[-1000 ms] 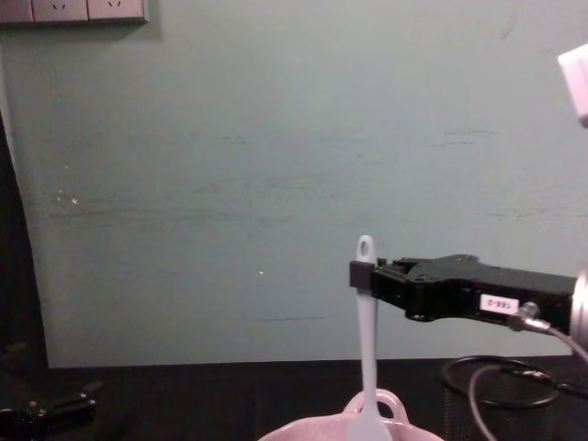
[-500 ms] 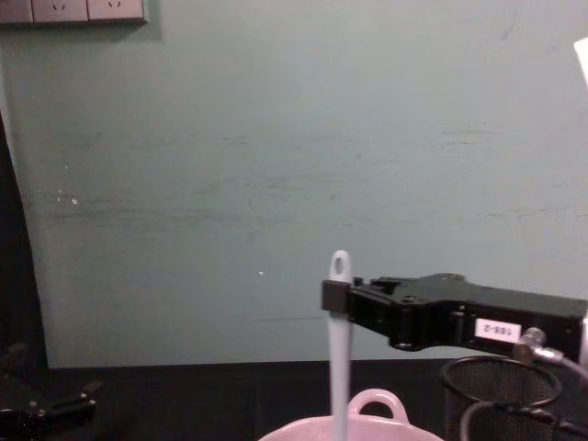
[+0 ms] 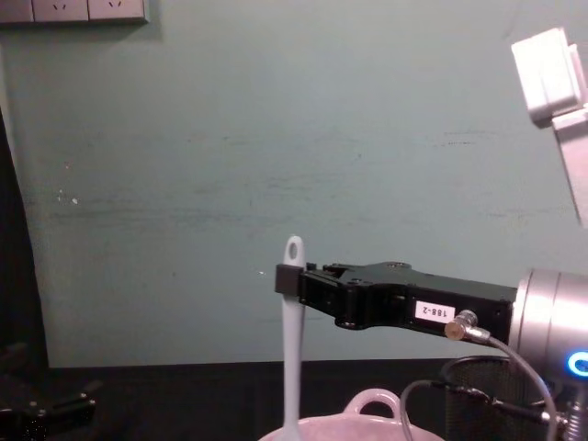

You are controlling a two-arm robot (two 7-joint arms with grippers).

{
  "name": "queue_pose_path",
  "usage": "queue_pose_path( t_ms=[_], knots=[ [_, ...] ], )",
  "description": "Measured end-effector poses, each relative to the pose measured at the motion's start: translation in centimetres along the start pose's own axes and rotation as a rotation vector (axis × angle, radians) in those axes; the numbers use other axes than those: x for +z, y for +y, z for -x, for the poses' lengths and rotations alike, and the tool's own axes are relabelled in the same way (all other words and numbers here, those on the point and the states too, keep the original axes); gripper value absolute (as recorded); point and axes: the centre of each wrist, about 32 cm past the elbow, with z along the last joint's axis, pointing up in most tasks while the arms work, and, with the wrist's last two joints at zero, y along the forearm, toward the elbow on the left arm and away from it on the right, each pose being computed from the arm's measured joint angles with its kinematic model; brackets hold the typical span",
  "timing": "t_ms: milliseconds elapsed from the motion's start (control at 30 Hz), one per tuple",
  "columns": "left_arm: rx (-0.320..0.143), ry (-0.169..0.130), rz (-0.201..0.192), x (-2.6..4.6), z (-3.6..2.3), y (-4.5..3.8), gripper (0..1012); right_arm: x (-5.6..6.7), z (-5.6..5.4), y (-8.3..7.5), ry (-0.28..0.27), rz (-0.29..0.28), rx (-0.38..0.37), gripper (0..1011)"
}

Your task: Use the one hand to pick up the spoon and stir the clear water in the bowl.

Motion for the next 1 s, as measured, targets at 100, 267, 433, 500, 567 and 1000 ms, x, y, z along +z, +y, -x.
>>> queue_pose_path(
  t_ms=[100,267,433,500,567,1000],
  knots=[
    [0.000,0.000,0.000,0.00,0.00,0.00,1005,0.0,-0.7,0.1,-0.023,0.016,-0.028,123],
    [0.000,0.000,0.000,0.00,0.00,0.00,1005,0.0,-1.6,-0.9,-0.051,0.032,-0.100,123],
    [0.000,0.000,0.000,0.00,0.00,0.00,1005,0.0,-1.8,-2.5,-0.069,0.039,-0.168,123],
    [0.000,0.000,0.000,0.00,0.00,0.00,1005,0.1,-1.8,-3.0,-0.074,0.039,-0.182,123],
    [0.000,0.000,0.000,0.00,0.00,0.00,1005,0.1,-1.6,-3.6,-0.078,0.036,-0.199,123],
    [0.000,0.000,0.000,0.00,0.00,0.00,1005,0.1,0.7,-4.0,-0.065,0.005,-0.154,123]
  ],
)
